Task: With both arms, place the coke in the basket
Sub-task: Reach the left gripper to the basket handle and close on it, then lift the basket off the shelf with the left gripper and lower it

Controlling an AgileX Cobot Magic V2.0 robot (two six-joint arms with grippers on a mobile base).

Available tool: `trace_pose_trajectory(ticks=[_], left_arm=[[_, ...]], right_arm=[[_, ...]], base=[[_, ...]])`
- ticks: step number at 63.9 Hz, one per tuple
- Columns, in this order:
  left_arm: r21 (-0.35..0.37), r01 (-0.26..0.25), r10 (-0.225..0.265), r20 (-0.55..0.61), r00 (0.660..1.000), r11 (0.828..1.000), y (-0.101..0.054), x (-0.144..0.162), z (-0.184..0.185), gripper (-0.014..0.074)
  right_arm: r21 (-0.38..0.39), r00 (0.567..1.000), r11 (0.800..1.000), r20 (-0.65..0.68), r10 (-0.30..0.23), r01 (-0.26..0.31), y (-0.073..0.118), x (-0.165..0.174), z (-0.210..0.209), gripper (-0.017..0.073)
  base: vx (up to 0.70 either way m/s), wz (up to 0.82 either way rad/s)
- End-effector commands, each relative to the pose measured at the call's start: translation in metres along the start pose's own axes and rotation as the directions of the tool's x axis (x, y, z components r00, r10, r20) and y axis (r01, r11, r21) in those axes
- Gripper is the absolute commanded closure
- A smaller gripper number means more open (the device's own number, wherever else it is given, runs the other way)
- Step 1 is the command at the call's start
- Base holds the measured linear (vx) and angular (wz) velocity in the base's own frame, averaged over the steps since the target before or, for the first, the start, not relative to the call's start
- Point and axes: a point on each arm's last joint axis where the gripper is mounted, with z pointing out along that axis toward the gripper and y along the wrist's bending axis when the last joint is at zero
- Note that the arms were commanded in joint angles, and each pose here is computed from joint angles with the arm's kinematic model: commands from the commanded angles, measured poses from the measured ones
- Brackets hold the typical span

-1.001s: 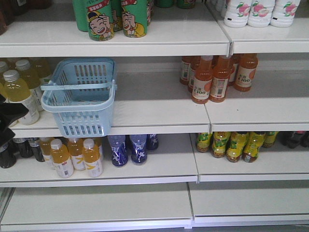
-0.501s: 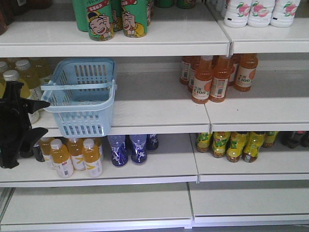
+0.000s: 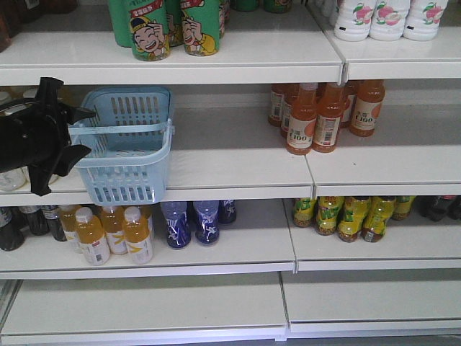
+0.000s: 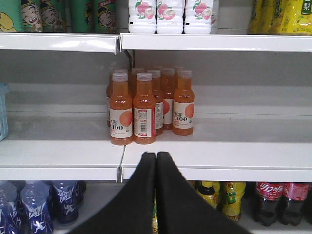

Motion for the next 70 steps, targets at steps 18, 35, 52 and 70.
trace_pose_trajectory(ticks=[18,35,52,70], left_arm=[[0.058,0.054,-0.054,-0.009,0.999,0.997,-0.019,-0.013,0.031,0.0143],[0.067,0.053,-0.051,-0.025,0.998,0.996,-0.023,-0.020,0.055,0.0143],[0.088,0.032,-0.026,-0.071,0.997,0.996,-0.026,-0.025,0.079,0.0185],[0.106,-0.020,0.033,-0.126,0.992,0.994,-0.023,-0.022,0.087,0.0603]], right_arm=[[-0.003,0.998,1.000,0.063,-0.010,0.010,0.000,-0.004,0.001,0.0569],[-0.003,0.998,1.000,0.063,-0.010,0.010,0.000,-0.004,0.001,0.0569],[-0.003,0.998,1.000,0.064,-0.010,0.010,0.000,-0.004,0.000,0.0569],[-0.003,0.998,1.000,0.064,-0.010,0.010,0.000,-0.004,0.000,0.0569]], base=[[0.00,0.00],[0.00,0.00],[0.00,0.00],[0.00,0.00]])
